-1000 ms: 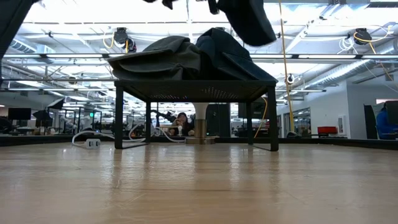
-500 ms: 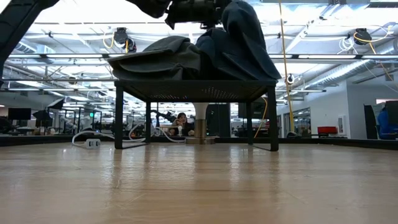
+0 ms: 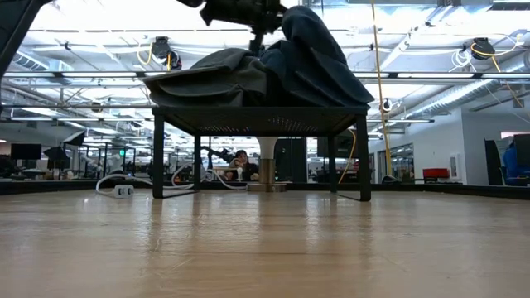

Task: Pick & Place hat
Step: Stack the blue cap on the blue caps on the shelf

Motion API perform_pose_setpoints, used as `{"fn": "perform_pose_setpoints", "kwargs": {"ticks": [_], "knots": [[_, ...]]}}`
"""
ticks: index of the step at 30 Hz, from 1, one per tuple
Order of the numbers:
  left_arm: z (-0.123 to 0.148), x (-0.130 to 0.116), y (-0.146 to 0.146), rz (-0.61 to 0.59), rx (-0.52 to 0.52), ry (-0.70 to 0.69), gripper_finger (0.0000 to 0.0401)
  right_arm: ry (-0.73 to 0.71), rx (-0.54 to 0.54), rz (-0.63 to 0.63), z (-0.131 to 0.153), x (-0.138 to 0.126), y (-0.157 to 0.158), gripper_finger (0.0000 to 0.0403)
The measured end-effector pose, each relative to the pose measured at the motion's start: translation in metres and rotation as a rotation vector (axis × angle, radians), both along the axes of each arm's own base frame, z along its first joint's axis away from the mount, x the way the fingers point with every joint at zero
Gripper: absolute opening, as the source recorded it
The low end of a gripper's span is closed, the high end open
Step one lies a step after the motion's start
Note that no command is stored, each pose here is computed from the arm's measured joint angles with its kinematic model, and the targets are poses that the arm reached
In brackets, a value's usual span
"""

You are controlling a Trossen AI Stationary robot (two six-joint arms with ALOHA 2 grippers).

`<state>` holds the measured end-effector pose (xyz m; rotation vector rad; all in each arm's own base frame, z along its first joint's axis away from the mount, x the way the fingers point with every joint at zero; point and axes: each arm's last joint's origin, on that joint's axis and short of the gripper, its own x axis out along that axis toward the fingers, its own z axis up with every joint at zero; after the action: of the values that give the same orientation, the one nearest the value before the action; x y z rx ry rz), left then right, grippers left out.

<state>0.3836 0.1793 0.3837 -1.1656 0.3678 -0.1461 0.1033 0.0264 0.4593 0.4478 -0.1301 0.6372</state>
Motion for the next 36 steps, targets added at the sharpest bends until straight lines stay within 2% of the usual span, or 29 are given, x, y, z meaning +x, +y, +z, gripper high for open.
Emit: {"fn": "perform_pose_setpoints", "kwargs": {"ticks": [5,11,23,29,36], "knots": [[0.002,-0.017,-0.004,0.122,0.065,0.132,0.0,0.003,-0.002,-0.001,0.0,0.0,0.0,0.0096],[-0.007,-0.022,-0.015,0.217,0.113,0.297,0.0,-0.003,-0.021,-0.008,-0.001,0.003,0.0,0.0096],[-0.024,-0.031,-0.025,0.322,0.198,0.552,0.0001,0.021,-0.046,-0.013,-0.004,0.01,0.001,0.0096],[-0.027,-0.028,-0.035,0.374,0.255,0.604,0.0002,0.022,-0.069,-0.018,-0.006,0.011,0.001,0.0096],[-0.027,-0.027,-0.039,0.362,0.277,0.603,0.001,0.025,-0.079,-0.019,-0.007,0.011,0.001,0.0096]]}}
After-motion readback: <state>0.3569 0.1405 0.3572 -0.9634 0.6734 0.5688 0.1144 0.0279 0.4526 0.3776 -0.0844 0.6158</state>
